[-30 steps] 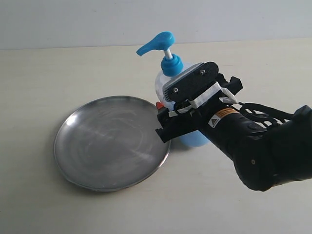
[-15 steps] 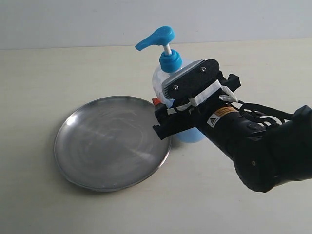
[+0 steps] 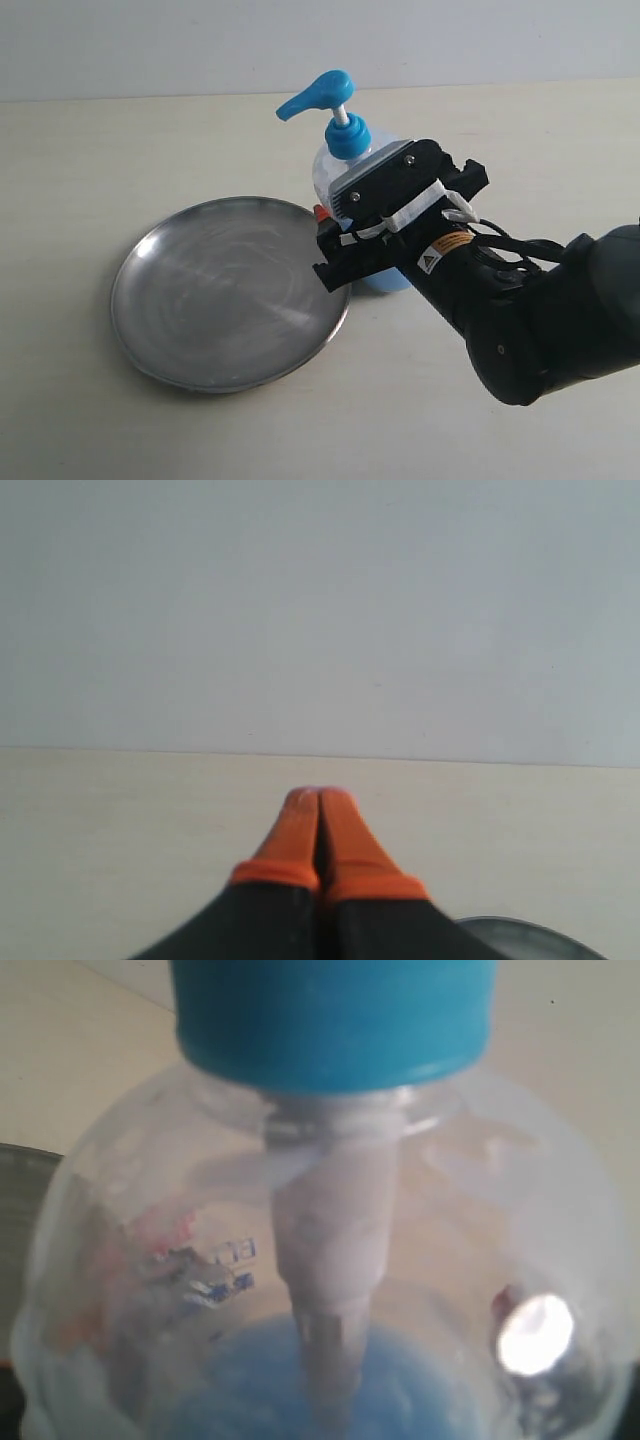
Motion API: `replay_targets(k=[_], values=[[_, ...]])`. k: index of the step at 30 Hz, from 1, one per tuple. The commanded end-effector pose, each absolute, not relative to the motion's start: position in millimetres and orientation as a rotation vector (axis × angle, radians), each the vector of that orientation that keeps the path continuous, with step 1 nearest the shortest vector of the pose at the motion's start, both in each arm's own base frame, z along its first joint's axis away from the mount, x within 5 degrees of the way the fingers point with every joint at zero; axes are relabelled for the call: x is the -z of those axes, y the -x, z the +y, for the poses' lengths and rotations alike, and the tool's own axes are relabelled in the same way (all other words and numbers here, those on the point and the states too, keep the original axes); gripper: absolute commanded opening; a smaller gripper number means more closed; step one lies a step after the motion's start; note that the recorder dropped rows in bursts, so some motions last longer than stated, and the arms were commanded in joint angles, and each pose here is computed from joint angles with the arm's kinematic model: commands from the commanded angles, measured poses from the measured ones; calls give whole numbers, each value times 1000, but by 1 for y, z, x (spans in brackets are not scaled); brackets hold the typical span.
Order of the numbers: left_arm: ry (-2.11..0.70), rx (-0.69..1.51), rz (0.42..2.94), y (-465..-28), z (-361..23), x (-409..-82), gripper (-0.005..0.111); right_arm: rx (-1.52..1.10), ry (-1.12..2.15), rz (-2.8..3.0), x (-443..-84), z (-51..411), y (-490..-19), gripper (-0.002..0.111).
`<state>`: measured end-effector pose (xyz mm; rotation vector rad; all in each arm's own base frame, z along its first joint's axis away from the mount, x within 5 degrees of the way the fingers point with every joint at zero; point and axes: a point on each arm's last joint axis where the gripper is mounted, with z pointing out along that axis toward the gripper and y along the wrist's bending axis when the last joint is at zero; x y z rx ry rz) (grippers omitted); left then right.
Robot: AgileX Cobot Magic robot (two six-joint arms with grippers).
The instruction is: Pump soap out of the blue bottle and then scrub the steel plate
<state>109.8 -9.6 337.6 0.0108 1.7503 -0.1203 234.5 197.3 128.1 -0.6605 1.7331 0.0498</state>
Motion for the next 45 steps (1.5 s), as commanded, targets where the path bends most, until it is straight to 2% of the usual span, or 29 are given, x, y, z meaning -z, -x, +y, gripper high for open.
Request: replay_targets(k=[1,8,15,22,33,45], values=[[5,142,1727,-110,-10,-341,0,-53,634,1641,-140,200,-238,0],[37,270,1856,-123,-18,-331,0,-53,635,1650,-139,200,-238,0],[-268,464,2140,-155,-46,-323,0,-54,637,1651,-139,200,-238,0],[-374,604,2329,-197,-59,-326,0,-54,639,1655,-139,200,-238,0],[-583,627,2360,-242,-104,-340,0,-55,642,1657,-138,201,-238,0],[-757,629,2351,-267,-166,-350,0,-56,646,1664,-137,201,-237,0]])
